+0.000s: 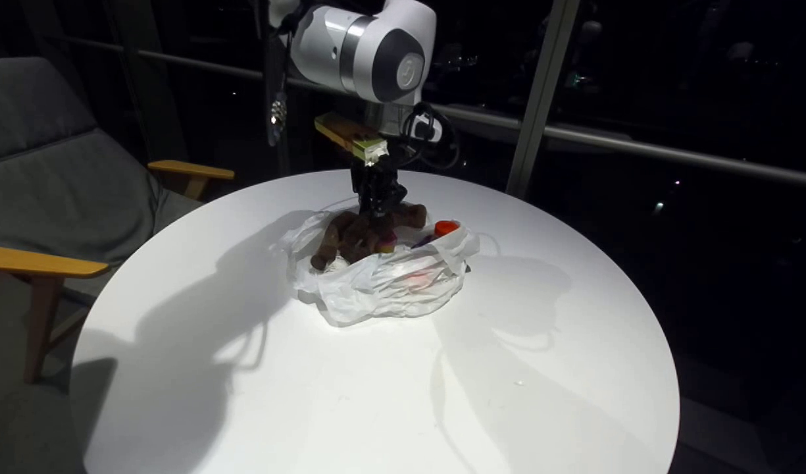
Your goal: Remove all the contents from the plastic bag and put them on the table.
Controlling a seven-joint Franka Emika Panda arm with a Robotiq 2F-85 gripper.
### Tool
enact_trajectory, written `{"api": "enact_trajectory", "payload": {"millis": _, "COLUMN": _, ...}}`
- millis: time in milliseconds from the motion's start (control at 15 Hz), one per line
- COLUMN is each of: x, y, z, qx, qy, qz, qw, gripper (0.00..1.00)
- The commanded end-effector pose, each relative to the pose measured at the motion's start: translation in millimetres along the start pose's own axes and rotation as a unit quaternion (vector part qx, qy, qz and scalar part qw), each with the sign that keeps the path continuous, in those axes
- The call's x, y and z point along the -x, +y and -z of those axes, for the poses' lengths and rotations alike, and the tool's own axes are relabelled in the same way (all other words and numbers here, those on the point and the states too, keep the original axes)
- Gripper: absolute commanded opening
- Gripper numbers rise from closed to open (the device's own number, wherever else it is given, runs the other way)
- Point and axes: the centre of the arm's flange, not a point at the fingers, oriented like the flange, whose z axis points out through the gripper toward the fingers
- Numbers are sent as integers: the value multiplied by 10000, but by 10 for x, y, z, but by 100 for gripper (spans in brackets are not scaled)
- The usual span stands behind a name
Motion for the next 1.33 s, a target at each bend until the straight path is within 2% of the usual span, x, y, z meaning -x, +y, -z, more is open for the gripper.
{"api": "enact_trajectory", "payload": {"millis": 0, "x": 26, "y": 62, "z": 435, "qx": -220, "qy": -104, "qz": -88, "qw": 9997, "gripper": 3}}
{"api": "enact_trajectory", "payload": {"millis": 67, "x": 76, "y": 110, "z": 593, "qx": -211, "qy": -106, "qz": -115, "qw": 9997, "gripper": 0}}
{"api": "enact_trajectory", "payload": {"millis": 400, "x": 297, "y": 436, "z": 1269, "qx": 79, "qy": -42, "qz": -263, "qw": 9996, "gripper": 3}}
{"api": "enact_trajectory", "payload": {"millis": 467, "x": 422, "y": 558, "z": 1380, "qx": 220, "qy": -52, "qz": -289, "qw": 9993, "gripper": 3}}
{"api": "enact_trajectory", "payload": {"millis": 667, "x": 640, "y": 936, "z": 1492, "qx": 507, "qy": -309, "qz": -406, "qw": 9974, "gripper": 2}}
{"api": "enact_trajectory", "payload": {"millis": 800, "x": 676, "y": 1184, "z": 1353, "qx": 707, "qy": -598, "qz": -562, "qw": 9941, "gripper": 2}}
{"api": "enact_trajectory", "payload": {"millis": 1000, "x": 603, "y": 1538, "z": 892, "qx": 1023, "qy": -945, "qz": -687, "qw": 9879, "gripper": 2}}
{"api": "enact_trajectory", "payload": {"millis": 1133, "x": 520, "y": 1689, "z": 523, "qx": 1143, "qy": -960, "qz": -739, "qw": 9860, "gripper": 2}}
{"api": "enact_trajectory", "payload": {"millis": 1267, "x": 425, "y": 1802, "z": 191, "qx": 1308, "qy": -788, "qz": -841, "qw": 9847, "gripper": 2}}
